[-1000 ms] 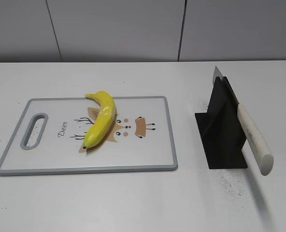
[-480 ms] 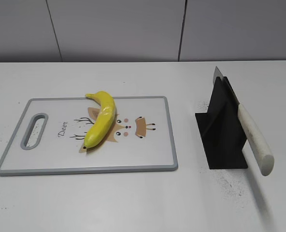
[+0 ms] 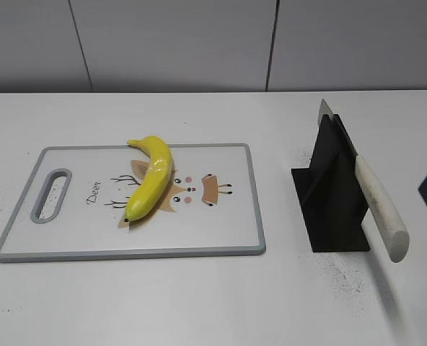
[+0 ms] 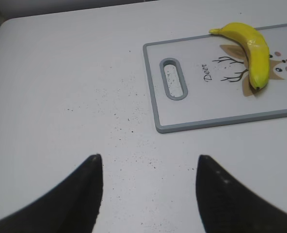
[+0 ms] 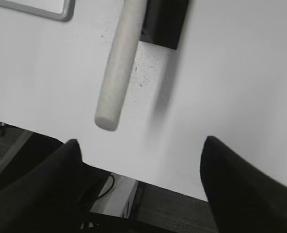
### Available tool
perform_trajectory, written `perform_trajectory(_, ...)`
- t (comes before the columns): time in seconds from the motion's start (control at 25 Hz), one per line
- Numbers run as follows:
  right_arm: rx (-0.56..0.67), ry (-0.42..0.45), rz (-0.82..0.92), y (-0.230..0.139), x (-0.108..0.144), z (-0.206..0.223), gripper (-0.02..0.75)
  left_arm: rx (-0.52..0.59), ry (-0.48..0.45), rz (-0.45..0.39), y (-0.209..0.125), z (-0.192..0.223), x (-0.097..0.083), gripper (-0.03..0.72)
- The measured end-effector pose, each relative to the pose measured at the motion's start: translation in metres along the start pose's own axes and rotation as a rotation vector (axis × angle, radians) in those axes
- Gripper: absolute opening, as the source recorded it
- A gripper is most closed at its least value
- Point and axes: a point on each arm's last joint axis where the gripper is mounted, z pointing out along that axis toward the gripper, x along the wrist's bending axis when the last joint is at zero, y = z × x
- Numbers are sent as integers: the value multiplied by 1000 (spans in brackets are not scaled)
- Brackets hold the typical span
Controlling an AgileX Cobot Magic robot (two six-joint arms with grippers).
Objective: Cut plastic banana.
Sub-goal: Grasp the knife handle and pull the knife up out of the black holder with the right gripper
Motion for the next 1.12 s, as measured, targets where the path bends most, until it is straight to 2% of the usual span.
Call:
perform_trajectory(0.28,102,83,80,35,5,49,568,0,0,0,0,0,0,584)
perform_trajectory(0.6,224,57,117,45,11,106,547,0,0,0,0,0,0,584)
perform_trajectory(0.76,257,22,156,46,7,119,470,0,0,0,0,0,0,584)
perform_trajectory(1.08,270,-5,223,45,6,120,169,0,0,0,0,0,0,570)
perform_trajectory(1.12,271,-9,227,45,5,120,164,0,0,0,0,0,0,568)
